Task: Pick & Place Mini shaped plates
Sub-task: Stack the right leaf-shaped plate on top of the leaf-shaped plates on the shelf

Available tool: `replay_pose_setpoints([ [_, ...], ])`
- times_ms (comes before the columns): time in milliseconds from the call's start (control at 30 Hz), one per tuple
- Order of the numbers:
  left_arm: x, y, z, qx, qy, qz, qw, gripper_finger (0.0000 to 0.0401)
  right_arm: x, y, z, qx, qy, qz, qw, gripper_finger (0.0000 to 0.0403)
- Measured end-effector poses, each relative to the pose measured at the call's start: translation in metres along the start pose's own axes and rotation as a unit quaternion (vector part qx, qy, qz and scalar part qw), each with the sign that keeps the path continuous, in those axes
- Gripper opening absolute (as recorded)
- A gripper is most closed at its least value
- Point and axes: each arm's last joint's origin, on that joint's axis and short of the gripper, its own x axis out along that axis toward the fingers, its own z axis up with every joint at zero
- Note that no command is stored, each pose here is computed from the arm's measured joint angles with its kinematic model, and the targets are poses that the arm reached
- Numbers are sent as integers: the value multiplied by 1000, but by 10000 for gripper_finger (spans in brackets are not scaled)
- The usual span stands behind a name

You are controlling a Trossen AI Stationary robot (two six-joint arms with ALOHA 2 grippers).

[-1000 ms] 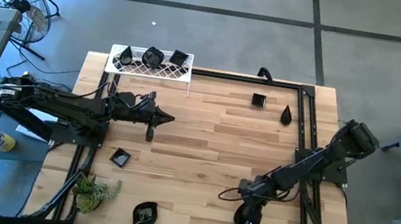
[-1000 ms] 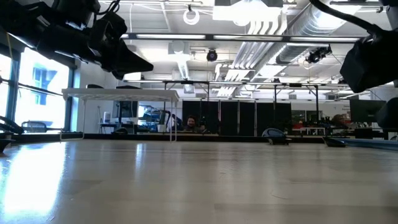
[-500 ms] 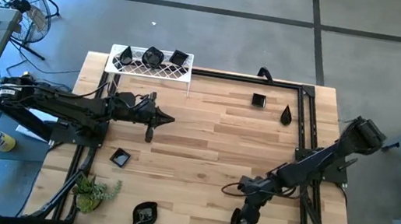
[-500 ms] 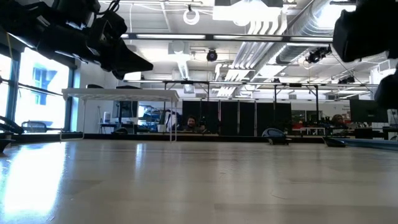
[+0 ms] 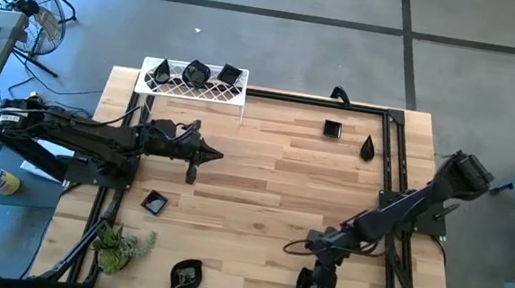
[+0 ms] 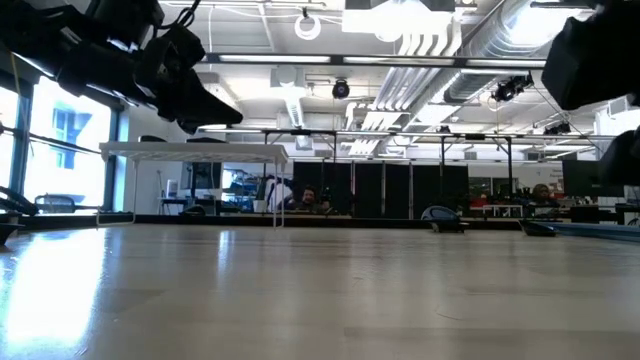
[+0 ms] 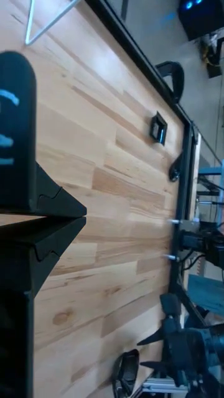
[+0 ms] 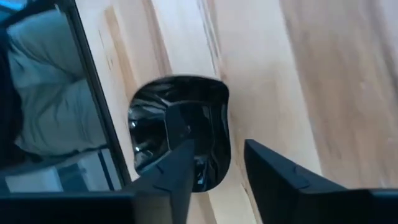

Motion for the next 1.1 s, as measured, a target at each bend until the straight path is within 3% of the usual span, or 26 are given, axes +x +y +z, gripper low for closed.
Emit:
replay_pose_setpoints([
  [133,0,0,-1,0,4,0,1000,1,11,-2,2,-25,5,-2,1000,156],
  [267,0,0,-1,-2,7,0,1000,1,22,-5,4,-39,5,-10,999,144],
  [667,0,0,-2,-13,8,0,1000,1,30,-3,8,-59,6,18,998,7],
  [900,0,0,-2,-11,10,1,1000,1,23,-4,21,-23,6,59,998,5],
  [1100,0,0,-2,-10,11,1,1000,1,5,-6,48,0,-71,70,995,5],
])
